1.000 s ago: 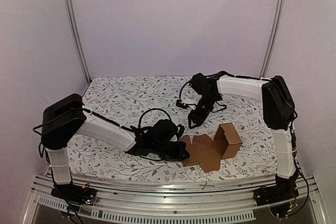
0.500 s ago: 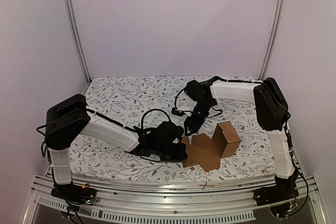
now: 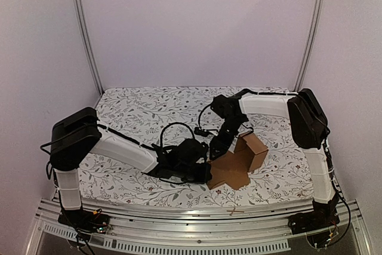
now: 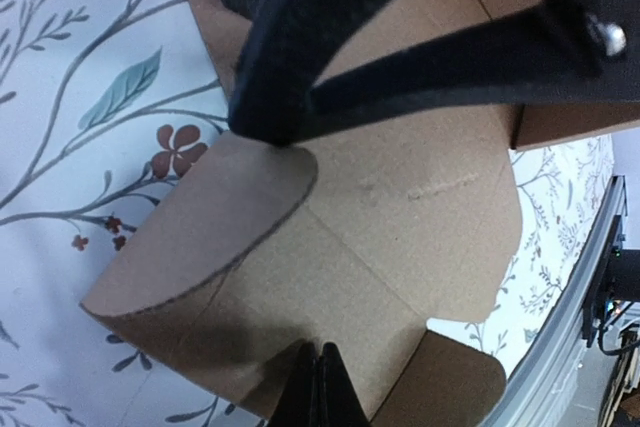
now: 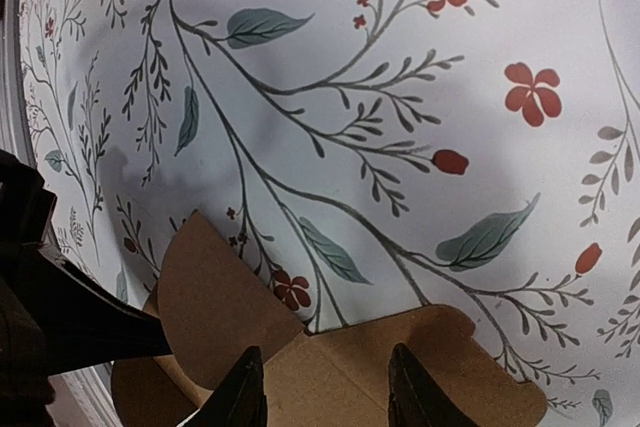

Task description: Fold the paper box

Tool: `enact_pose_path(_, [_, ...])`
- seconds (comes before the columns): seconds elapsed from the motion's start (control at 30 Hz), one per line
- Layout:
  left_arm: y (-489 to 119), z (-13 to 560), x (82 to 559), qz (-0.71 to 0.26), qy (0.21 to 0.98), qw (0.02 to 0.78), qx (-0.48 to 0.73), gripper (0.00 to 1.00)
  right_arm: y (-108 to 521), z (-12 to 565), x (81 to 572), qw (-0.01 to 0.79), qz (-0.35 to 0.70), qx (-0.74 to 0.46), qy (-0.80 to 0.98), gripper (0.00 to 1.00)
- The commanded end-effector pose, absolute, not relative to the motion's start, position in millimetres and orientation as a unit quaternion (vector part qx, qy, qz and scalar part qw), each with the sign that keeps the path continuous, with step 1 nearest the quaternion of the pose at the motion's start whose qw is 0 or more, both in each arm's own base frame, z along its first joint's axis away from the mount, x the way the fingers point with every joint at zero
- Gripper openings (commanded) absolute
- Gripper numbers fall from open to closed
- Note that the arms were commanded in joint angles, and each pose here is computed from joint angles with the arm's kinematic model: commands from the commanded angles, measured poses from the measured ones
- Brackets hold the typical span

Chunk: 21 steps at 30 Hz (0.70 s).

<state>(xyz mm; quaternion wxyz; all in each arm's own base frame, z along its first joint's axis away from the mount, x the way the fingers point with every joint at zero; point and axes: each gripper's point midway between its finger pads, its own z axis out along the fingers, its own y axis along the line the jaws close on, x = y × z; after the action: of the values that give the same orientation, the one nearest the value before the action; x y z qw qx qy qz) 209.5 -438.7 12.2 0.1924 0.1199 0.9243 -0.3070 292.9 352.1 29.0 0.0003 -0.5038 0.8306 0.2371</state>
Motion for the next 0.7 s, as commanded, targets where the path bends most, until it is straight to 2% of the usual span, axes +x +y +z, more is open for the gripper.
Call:
enact_pose_path(0.0, [-408, -3, 216, -0.238, 0.940, 0.204, 0.138, 0.00, 351, 37, 273, -0.021, 0.262, -0.519, 0.813, 0.40])
enact_pose_path(0.27, [-407, 7, 223, -0.225, 0.934, 0.219, 0.173, 0.00, 354, 39, 283, -0.010, 0.253, -0.515, 0.819, 0.40])
enact_pose_path(0.47, [-422, 39, 228, -0.270, 0.905, 0.256, 0.206, 0.00, 347, 53, 301, 0.016, 0.237, -0.501, 0.832, 0.40])
enact_pose_path(0.57, [-425, 73, 228, -0.290, 0.882, 0.290, 0.232, 0.08, 337, 81, 314, 0.050, 0.223, -0.493, 0.840, 0.42])
enact_pose_path(0.67, [-409, 94, 233, -0.251, 0.877, 0.316, 0.260, 0.32, 325, 100, 308, 0.064, 0.207, -0.503, 0.836, 0.43])
